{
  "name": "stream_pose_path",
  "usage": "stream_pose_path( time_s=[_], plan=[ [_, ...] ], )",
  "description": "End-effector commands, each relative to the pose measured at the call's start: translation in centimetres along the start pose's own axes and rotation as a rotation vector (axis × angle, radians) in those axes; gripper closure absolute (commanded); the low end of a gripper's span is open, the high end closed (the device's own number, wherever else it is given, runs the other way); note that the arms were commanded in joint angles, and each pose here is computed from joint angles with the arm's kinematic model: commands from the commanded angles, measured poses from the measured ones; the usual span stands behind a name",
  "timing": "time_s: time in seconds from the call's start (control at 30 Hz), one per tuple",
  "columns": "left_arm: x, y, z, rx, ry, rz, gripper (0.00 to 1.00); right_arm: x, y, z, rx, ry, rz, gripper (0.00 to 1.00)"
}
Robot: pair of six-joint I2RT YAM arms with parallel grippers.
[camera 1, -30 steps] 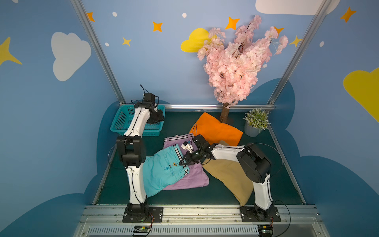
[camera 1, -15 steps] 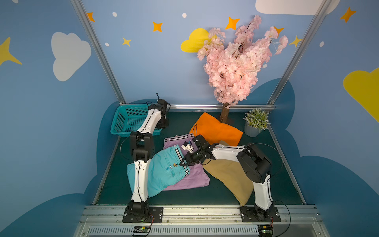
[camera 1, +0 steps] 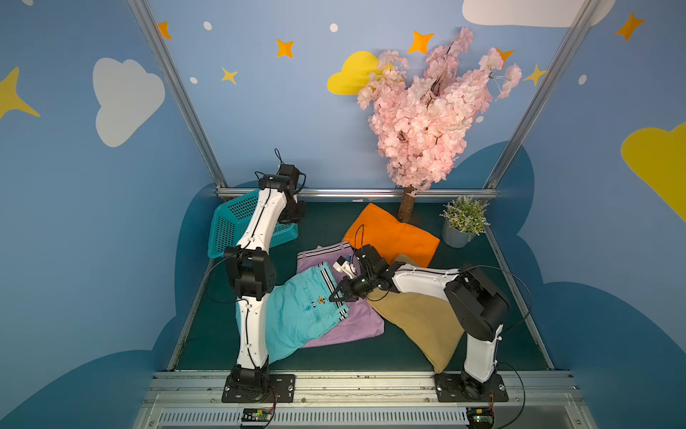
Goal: Put the folded long pants in the basket
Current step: Pick up the basket from the center of the board, then place the basket at the center of the board.
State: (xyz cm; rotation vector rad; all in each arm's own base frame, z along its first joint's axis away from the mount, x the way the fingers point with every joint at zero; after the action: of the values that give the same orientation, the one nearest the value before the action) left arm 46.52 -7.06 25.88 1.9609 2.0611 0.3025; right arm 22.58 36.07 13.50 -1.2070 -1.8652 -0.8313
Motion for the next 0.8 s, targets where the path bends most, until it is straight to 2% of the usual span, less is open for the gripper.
stream_pose_path(
  time_s=[0.0,0.17,0.47,0.53,0.63,0.77],
  plan=[
    [-4.7,-3.1,-4.7,0.035,-0.074,0.004,0.97,1.3,-0.7,-1.3,-0.019,0.021,-0.037,1.0],
    [-8.7,-5.7,-4.6,0.118,-0.106,0.003,0.97,0.6,-2.7,-2.9,-0.058,-0.024,-0.05,1.0],
    [-15.3,-8.2,-1.8,0.225,-0.206,0.015,0.96,-1.6,-5.0,-6.3,-0.108,-0.097,-0.029,1.0],
    [-17.4,-8.9,-1.2,0.242,-0.278,0.034,0.84,-2.6,-5.2,-7.5,-0.122,-0.099,0.002,1.0],
    [-19.8,-9.5,-0.7,0.285,-0.388,0.05,0.78,-3.7,-5.4,-8.5,-0.13,-0.09,0.027,1.0],
    [-21.2,-9.6,-1.8,0.274,-0.46,0.083,0.54,-4.6,-5.4,-9.6,-0.137,-0.102,0.062,1.0]
  ],
)
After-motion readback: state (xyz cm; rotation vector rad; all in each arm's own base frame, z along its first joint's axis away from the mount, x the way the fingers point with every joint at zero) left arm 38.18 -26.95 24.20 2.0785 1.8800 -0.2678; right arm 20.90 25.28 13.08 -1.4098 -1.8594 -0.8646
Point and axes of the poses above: each gripper's point midway between its finger pads, its own z axis out along the fingers, its own x axis along the line the jaws close on, y = z × x, the point moved 7 cm from there along -z, back along the fingers, and after that the axes turned 4 degrees about z, right-handed, at the moved point
